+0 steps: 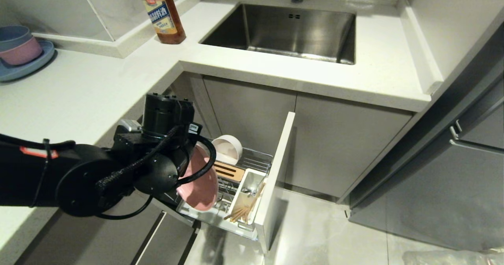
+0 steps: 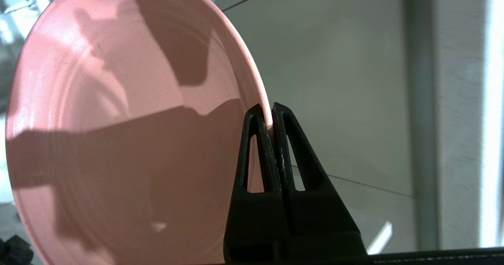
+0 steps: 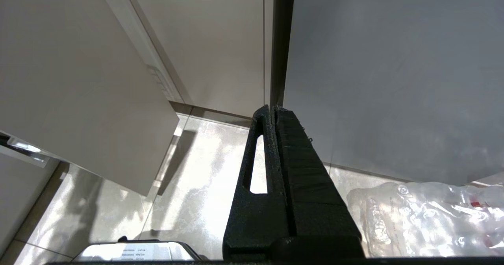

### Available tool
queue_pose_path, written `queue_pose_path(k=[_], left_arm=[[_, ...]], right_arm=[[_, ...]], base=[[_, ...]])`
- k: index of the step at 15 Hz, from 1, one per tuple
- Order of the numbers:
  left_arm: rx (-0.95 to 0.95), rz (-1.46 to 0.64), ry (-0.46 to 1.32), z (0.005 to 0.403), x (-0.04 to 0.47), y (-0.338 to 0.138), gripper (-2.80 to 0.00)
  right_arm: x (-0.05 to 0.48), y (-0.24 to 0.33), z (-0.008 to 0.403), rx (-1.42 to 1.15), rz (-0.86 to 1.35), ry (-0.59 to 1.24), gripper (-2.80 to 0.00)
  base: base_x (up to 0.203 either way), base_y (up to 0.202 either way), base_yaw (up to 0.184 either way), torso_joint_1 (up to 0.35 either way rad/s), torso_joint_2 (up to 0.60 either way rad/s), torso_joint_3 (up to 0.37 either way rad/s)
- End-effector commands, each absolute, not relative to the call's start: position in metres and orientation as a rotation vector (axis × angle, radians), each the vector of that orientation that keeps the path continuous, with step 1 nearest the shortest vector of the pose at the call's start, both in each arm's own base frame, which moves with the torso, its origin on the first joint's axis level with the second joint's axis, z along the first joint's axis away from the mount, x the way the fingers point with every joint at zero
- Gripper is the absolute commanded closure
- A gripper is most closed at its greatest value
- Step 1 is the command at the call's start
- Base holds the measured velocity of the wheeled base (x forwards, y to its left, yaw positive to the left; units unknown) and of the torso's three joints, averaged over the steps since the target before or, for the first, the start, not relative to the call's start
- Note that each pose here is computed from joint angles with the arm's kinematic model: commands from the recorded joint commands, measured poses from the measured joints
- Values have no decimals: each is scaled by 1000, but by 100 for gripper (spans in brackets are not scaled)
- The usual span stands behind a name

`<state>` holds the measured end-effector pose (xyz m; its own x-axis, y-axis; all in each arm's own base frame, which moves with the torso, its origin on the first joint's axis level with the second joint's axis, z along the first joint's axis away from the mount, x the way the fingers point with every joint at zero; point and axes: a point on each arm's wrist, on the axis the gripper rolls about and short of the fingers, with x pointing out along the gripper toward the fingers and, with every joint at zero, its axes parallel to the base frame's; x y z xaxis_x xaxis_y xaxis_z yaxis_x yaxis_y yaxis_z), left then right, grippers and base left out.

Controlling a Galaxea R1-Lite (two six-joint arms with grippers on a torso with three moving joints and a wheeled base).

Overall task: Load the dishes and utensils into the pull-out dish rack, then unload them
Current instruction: Pick up the plate and place it in the cupboard

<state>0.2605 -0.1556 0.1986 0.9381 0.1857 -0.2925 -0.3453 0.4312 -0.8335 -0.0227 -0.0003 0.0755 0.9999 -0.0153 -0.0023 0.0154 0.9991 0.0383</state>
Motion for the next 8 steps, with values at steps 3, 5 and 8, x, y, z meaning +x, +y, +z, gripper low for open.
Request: queue_pose_path(k=[3, 5, 8], left_arm=[[-1092, 374, 173, 184, 276, -161, 0], [-1125, 362, 135, 185, 283, -160, 0], [-1137, 361, 116, 184, 292, -162, 0]], right_arm=[[-23, 0, 75, 38, -15, 4, 0], [-23, 0, 75, 38, -15, 3, 0], [-22, 0, 75, 38, -15, 6, 0]], base=[[0, 0, 0, 0, 0, 0], [0, 0, 0, 0, 0, 0], [0, 0, 0, 0, 0, 0]])
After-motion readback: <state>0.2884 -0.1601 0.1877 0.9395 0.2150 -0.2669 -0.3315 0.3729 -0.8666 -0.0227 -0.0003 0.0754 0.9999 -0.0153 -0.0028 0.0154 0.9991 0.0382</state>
